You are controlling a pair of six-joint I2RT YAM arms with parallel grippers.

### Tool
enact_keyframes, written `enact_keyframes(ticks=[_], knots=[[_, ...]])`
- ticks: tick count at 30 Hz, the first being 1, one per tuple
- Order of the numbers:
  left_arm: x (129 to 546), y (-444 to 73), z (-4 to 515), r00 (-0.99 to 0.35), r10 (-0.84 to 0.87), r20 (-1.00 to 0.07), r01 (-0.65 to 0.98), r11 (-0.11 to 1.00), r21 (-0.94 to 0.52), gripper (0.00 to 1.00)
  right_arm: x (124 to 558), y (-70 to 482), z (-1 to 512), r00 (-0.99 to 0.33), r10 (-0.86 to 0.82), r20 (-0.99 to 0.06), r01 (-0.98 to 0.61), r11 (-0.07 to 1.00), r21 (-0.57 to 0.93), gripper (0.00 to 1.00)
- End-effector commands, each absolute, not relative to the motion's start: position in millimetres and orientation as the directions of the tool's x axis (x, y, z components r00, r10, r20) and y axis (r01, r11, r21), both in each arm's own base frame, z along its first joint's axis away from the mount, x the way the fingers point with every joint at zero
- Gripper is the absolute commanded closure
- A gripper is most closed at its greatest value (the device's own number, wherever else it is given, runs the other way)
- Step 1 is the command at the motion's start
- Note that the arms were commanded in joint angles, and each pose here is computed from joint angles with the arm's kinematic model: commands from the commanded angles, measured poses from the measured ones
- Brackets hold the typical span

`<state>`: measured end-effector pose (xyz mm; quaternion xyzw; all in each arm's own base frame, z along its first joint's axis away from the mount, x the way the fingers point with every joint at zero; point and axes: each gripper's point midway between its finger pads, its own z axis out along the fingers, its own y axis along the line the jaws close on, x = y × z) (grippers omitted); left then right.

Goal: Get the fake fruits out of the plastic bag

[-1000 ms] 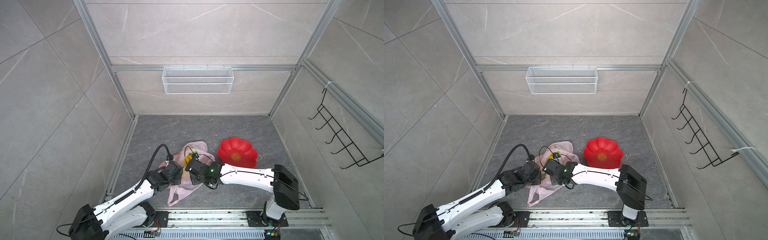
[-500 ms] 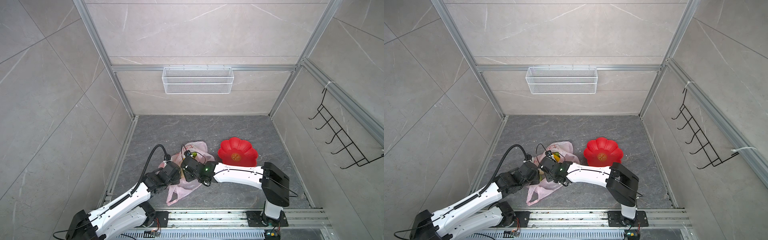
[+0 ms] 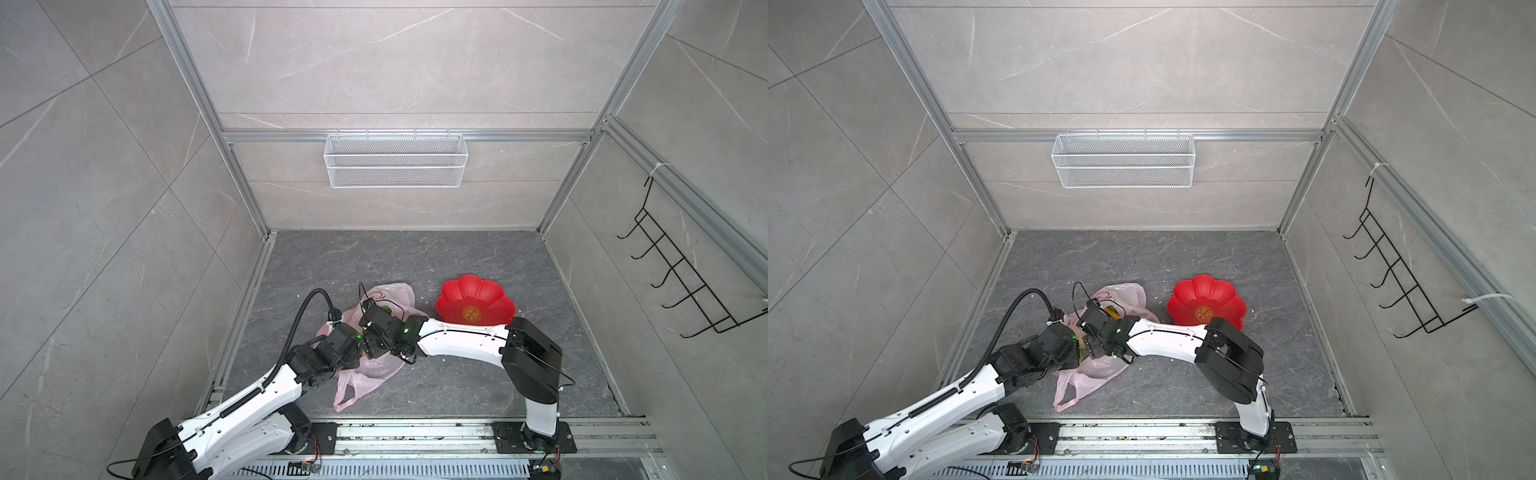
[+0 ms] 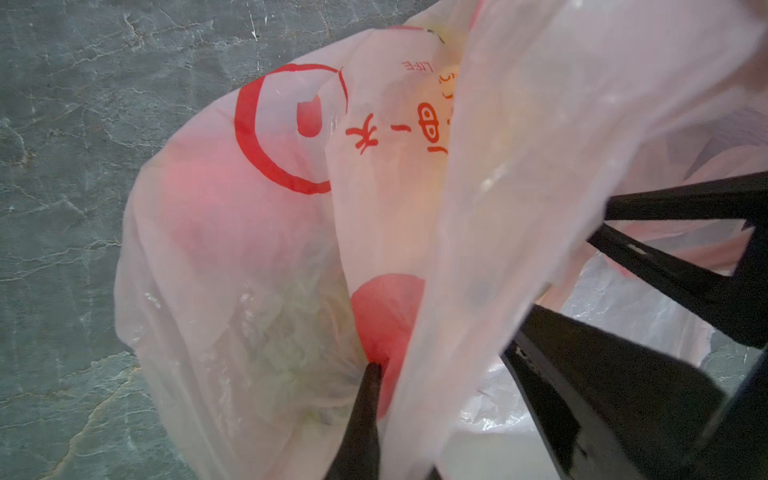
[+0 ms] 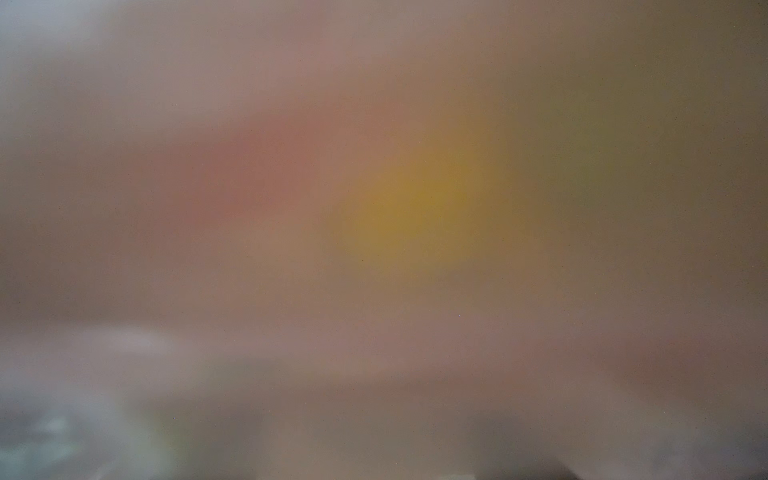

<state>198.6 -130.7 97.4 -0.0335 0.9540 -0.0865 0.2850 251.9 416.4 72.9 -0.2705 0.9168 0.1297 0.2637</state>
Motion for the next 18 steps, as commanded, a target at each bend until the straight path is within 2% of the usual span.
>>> enact_keyframes(ticks=[1, 11, 18], knots=[[205, -135, 106, -0.812, -0.142, -0.567, -0.022, 0.977, -0.213, 0.96, 258, 421, 71, -0.697, -0.455, -0.554, -0.594, 0.799, 0.09, 0.22], [212, -139, 114, -0.8, -0.127, -0.587, -0.003, 0.978, -0.208, 0.96, 243, 400, 47, -0.743, -0.485, -0.46, -0.583, 0.808, 0.089, 0.21], [212, -142, 111, -0.805, -0.125, -0.58, 0.003, 0.977, -0.215, 0.96, 239, 394, 44, -0.757, -0.482, -0.442, -0.572, 0.816, 0.089, 0.21]])
